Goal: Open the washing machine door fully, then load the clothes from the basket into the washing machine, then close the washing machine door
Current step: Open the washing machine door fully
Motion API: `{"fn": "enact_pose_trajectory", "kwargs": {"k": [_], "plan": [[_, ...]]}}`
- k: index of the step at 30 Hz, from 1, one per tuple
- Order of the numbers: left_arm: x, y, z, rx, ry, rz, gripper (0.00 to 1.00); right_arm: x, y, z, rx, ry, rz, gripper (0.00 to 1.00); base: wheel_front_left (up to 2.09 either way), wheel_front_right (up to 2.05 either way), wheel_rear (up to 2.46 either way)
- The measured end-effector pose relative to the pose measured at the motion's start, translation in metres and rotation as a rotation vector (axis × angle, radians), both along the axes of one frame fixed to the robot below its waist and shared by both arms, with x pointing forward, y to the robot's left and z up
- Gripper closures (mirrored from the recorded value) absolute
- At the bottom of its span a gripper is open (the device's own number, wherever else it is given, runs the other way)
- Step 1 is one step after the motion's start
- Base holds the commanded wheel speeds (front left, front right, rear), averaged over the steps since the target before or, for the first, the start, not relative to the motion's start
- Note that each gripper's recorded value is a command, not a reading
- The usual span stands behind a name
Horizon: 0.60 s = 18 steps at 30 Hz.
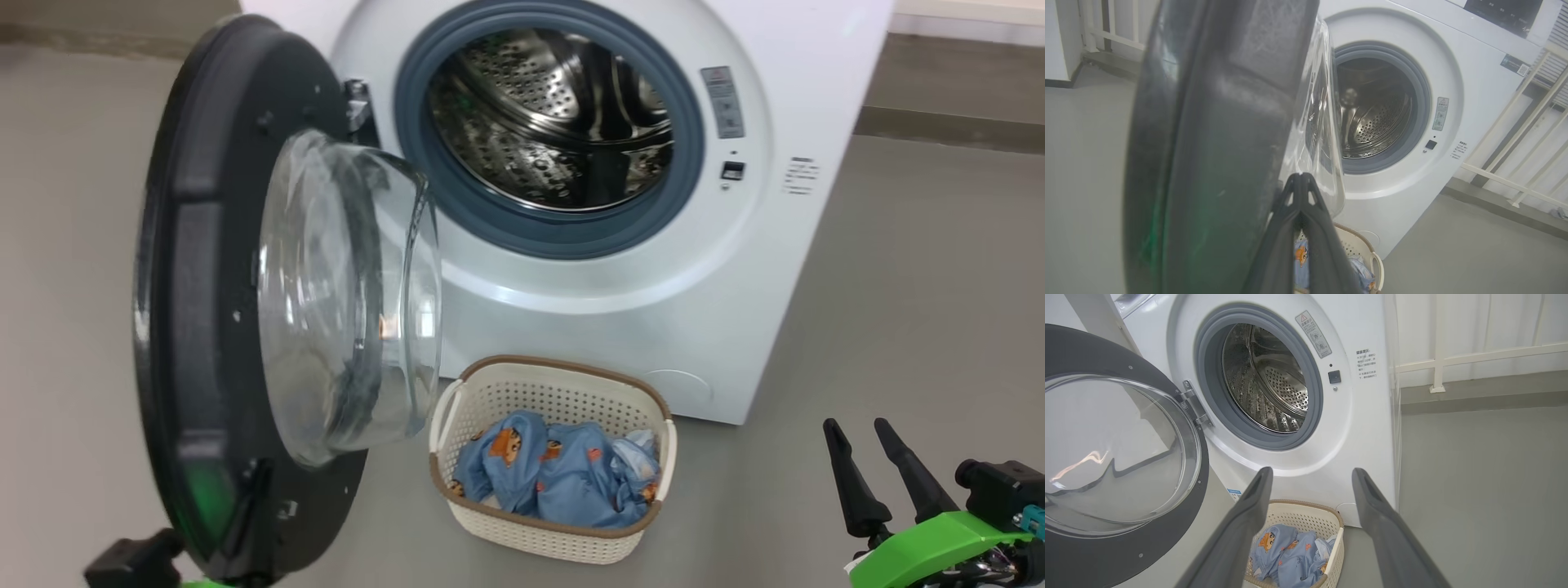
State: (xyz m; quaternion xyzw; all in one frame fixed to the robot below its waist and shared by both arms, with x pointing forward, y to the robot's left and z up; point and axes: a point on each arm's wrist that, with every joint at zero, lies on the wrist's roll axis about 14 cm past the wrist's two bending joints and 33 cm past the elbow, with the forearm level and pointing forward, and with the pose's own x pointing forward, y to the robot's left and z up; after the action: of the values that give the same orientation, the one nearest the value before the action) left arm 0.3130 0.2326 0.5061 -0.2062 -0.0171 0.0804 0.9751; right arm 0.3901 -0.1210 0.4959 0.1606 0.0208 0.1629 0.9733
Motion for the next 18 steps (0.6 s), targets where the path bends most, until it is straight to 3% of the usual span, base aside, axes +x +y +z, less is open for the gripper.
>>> {"fn": "enact_pose_trajectory", "kwargs": {"k": [18], "plan": [[-0.013, 0.107, -0.010, 0.122, 0.163, 0.166, 1.00, 0.013, 0.045, -0.020, 0.024, 0.063, 0.101, 0.00, 0.00, 0.00, 0.00]]}}
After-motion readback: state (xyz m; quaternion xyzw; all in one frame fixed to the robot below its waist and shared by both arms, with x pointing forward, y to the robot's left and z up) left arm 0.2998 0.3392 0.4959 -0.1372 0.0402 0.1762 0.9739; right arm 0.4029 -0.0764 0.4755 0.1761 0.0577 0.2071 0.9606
